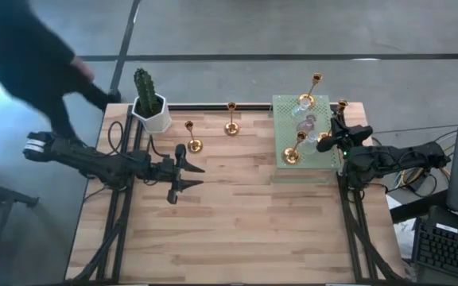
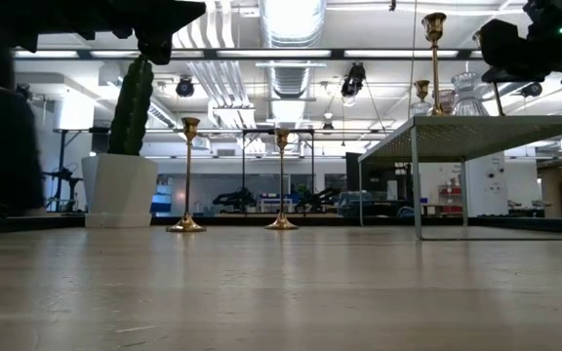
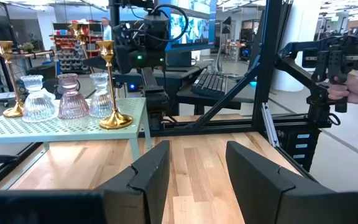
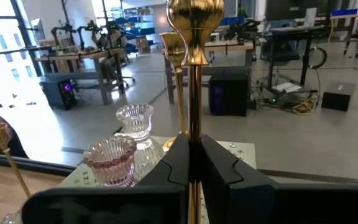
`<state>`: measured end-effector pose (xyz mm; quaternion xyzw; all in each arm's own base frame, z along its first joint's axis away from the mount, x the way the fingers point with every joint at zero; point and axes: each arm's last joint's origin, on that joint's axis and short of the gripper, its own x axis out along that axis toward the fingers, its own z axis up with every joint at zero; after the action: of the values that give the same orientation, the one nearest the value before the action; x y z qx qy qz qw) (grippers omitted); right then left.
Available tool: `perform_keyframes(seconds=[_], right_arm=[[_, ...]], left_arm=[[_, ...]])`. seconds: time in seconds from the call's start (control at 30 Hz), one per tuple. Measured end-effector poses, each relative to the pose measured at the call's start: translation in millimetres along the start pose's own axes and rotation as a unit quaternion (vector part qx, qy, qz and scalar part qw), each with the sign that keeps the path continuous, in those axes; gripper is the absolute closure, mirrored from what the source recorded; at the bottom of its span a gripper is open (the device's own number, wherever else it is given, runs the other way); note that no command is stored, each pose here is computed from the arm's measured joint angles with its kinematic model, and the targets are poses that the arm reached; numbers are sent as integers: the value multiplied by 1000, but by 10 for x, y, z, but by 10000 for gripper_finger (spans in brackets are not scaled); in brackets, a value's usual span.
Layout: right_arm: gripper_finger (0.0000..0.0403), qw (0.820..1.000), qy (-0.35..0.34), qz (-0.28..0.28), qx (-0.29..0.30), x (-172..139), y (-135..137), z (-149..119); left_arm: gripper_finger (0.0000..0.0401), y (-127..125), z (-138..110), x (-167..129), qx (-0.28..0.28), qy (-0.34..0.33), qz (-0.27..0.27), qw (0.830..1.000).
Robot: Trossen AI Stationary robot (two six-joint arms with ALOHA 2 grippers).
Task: Pick & Place candle stick holders
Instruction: Put the gold candle holder on the shelf
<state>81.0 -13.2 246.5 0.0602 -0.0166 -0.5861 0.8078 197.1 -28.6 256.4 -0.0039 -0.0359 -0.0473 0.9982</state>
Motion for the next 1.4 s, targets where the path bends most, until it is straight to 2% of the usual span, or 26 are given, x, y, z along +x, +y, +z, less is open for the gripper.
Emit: perform_keyframes(seconds=[0.43, 0.77, 1.07, 1.4], right_arm=[[388, 1000, -4, -10, 6, 2, -4, -32], [348, 1000, 4, 6, 18, 1, 5, -26], [274, 1000, 5, 12, 1, -2, 4, 26], [175, 1000, 1, 17, -5, -20, -24, 263]], left_arm=[[238, 0, 0, 0, 0, 0, 0, 1000], [238, 0, 0, 0, 0, 0, 0, 1000], [238, 0, 0, 0, 0, 0, 0, 1000], [238, 0, 0, 0, 0, 0, 0, 1000]])
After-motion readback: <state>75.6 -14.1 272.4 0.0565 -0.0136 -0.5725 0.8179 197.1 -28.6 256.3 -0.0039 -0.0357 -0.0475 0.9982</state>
